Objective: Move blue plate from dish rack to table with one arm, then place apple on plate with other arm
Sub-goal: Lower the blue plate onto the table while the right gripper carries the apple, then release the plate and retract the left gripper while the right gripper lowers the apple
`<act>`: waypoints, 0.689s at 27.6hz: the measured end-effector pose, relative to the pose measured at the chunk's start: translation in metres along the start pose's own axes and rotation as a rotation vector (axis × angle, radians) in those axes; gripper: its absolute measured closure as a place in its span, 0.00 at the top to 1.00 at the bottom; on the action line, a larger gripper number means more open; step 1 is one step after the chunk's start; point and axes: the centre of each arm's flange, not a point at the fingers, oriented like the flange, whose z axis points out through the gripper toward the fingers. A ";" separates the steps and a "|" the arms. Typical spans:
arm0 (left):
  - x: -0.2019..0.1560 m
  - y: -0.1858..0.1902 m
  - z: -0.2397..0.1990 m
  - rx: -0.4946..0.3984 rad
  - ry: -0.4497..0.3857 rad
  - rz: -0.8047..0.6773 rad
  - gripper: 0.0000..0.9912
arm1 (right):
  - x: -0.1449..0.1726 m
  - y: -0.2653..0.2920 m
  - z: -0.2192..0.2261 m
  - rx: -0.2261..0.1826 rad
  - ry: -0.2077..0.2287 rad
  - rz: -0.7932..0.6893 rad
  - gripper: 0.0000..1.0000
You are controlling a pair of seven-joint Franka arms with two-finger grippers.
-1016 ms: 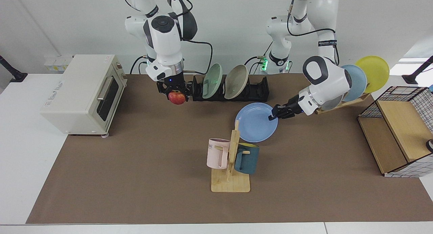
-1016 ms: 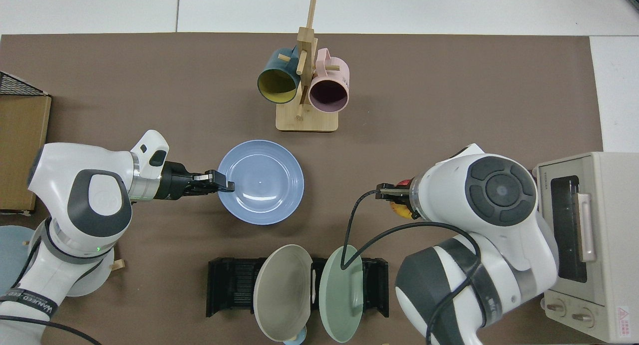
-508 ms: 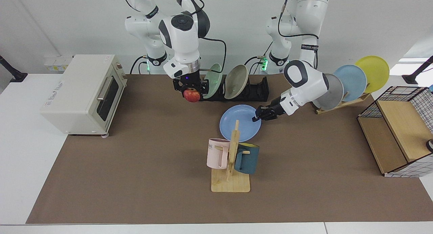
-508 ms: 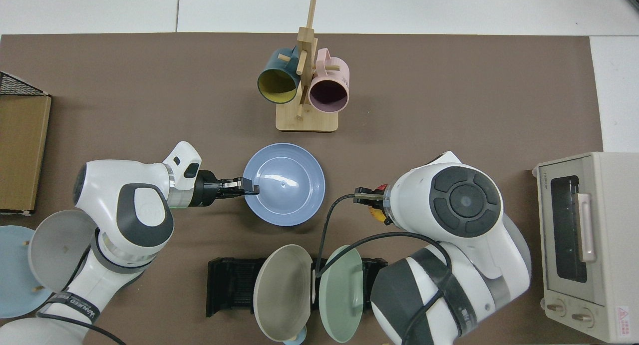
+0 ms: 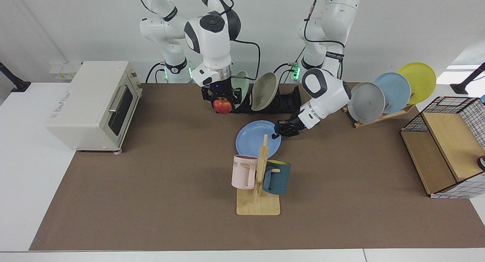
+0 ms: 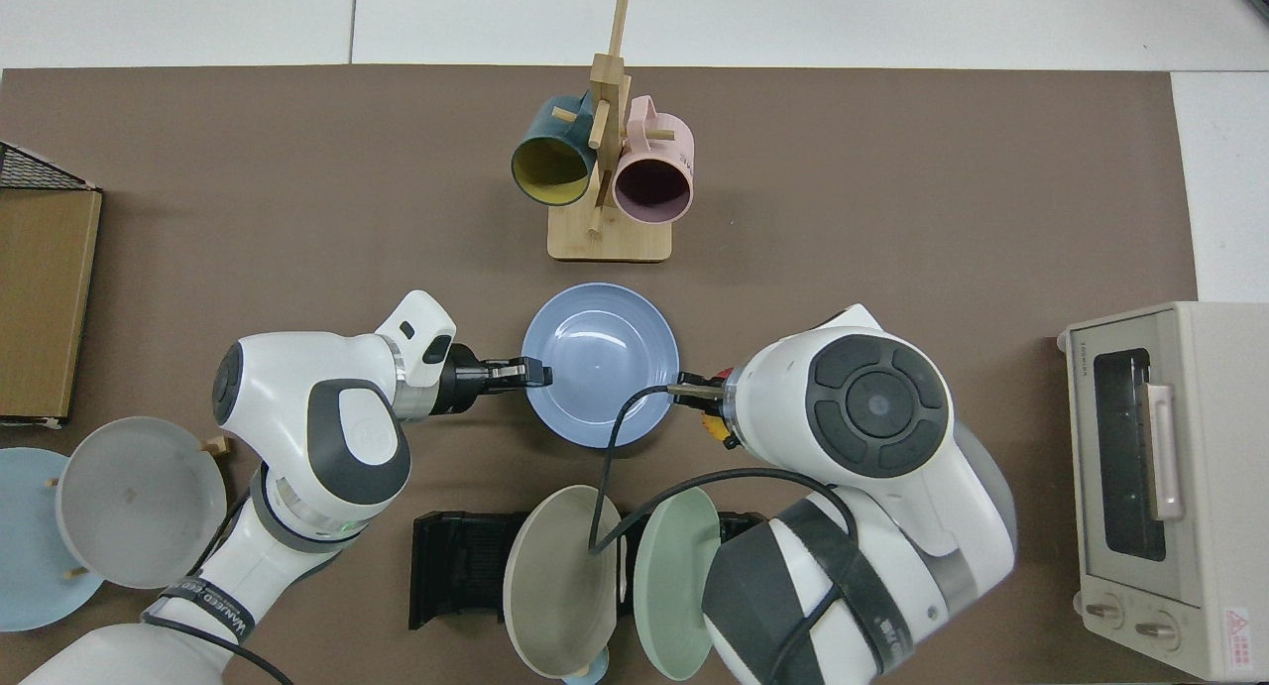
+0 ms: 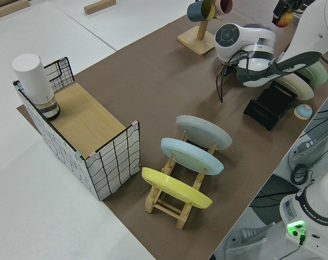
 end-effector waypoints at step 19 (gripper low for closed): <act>0.002 -0.005 0.000 0.047 -0.002 0.038 0.82 | 0.002 -0.014 0.013 0.033 0.002 0.008 0.81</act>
